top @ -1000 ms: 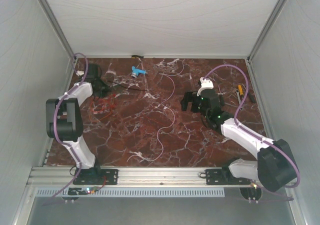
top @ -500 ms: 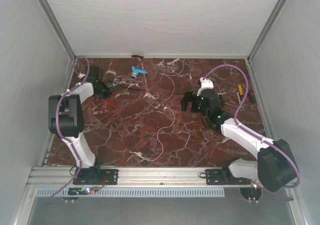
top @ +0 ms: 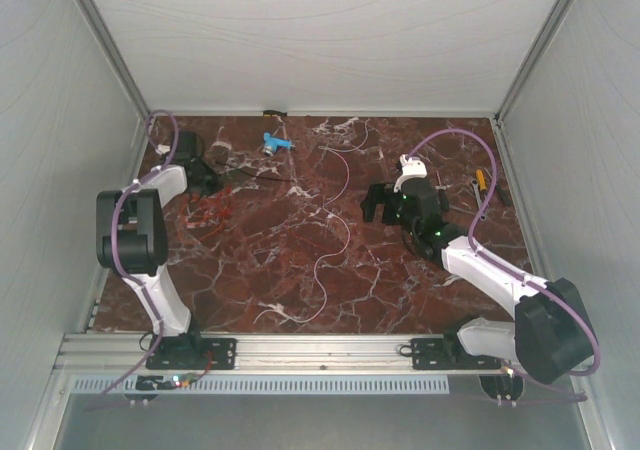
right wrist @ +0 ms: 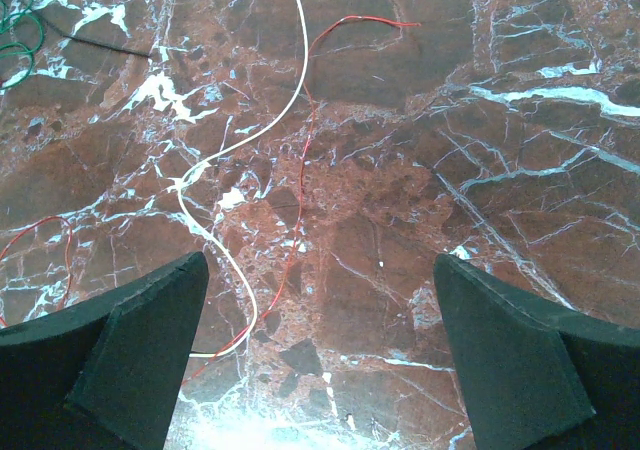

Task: Zip-tie the wires
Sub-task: Untie the cable at the center of the board.

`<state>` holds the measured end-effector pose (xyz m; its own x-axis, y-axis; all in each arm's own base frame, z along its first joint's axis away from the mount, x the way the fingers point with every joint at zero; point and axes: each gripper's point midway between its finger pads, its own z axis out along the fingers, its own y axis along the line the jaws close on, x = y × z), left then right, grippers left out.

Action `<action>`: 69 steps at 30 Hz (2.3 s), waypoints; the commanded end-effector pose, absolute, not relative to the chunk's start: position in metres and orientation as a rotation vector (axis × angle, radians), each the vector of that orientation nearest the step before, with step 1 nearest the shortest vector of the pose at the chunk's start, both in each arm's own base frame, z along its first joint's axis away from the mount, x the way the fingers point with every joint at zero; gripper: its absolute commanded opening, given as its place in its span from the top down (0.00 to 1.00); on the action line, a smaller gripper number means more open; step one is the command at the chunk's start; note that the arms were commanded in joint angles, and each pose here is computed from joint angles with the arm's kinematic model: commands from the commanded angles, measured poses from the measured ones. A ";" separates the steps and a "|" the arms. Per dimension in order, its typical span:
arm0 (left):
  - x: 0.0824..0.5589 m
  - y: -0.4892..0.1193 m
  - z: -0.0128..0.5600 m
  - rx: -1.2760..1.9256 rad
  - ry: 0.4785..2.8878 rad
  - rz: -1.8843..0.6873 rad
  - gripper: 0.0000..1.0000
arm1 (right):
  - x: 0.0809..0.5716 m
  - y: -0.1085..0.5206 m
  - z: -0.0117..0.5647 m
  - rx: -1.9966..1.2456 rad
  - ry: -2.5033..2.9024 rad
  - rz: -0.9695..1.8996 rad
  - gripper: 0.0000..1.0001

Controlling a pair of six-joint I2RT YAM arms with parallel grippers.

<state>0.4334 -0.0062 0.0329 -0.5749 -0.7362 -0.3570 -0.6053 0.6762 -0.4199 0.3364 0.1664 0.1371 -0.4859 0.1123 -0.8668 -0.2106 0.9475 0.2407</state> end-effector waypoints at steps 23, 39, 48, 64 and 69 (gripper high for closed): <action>0.429 0.028 0.342 -0.653 1.742 -0.138 1.00 | 0.317 0.230 0.264 -0.392 1.743 0.704 0.06; 0.371 -0.030 0.524 -0.175 1.328 -0.316 1.00 | 0.286 0.397 0.350 -0.739 1.254 0.959 0.06; 0.363 -0.034 0.513 -0.124 1.343 -0.313 1.00 | 0.322 0.487 0.366 -0.686 1.146 0.981 0.07; 0.359 -0.021 0.537 -0.171 1.301 -0.255 1.00 | 0.362 0.580 0.325 -0.695 1.191 0.962 0.13; 0.350 -0.024 0.563 -0.172 1.264 -0.285 1.00 | 0.376 0.607 0.283 -0.677 1.258 0.977 0.19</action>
<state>0.3664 -0.0243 0.5161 0.1730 -0.2915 -0.9408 0.0869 0.9560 -0.2802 0.3684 0.5879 0.3090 0.0554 0.2327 -0.9710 -0.8968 0.4390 0.0541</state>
